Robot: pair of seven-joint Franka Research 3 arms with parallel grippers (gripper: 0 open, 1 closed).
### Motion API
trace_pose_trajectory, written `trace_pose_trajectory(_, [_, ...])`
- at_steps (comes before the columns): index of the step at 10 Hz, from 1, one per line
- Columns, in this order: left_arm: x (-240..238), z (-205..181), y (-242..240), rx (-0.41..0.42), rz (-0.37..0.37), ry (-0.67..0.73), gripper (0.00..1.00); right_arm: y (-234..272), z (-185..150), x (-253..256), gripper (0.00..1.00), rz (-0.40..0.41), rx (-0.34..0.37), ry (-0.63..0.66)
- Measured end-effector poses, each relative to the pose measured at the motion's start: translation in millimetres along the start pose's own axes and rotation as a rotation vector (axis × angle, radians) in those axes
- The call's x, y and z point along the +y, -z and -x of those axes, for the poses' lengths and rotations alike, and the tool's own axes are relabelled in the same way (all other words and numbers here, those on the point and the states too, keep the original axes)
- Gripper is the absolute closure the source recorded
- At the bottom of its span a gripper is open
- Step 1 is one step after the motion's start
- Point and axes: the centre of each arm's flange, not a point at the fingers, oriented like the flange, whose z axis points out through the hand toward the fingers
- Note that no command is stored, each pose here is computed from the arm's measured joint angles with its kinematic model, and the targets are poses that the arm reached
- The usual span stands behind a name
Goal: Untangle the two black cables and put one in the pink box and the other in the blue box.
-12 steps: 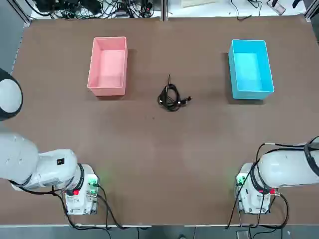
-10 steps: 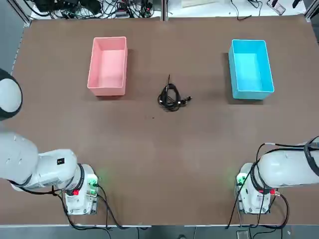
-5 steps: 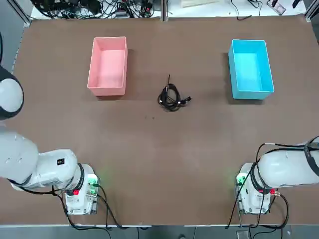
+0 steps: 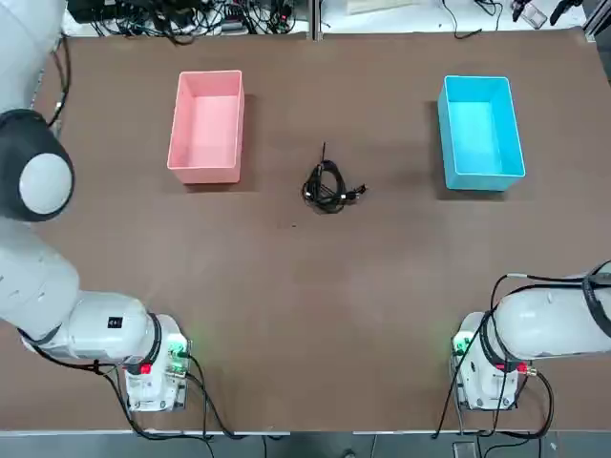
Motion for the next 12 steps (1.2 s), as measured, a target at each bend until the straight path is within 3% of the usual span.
trace_pose_trajectory(5, [112.3,50.5,-94.1,0.031,-0.085,0.367,0.00,-36.6,-2.2,-35.7,0.00,-0.036,0.019,-0.121])
trace_pose_trajectory(10, [205.0,112.1,-172.2,0.053,0.014,0.808,0.00,-81.0,8.7,-90.3,0.00,-0.046,0.027,-0.279])
trace_pose_trajectory(12, [224.2,124.2,-196.8,0.067,0.043,0.916,0.00,-95.9,10.8,-105.1,0.00,-0.064,0.056,-0.352])
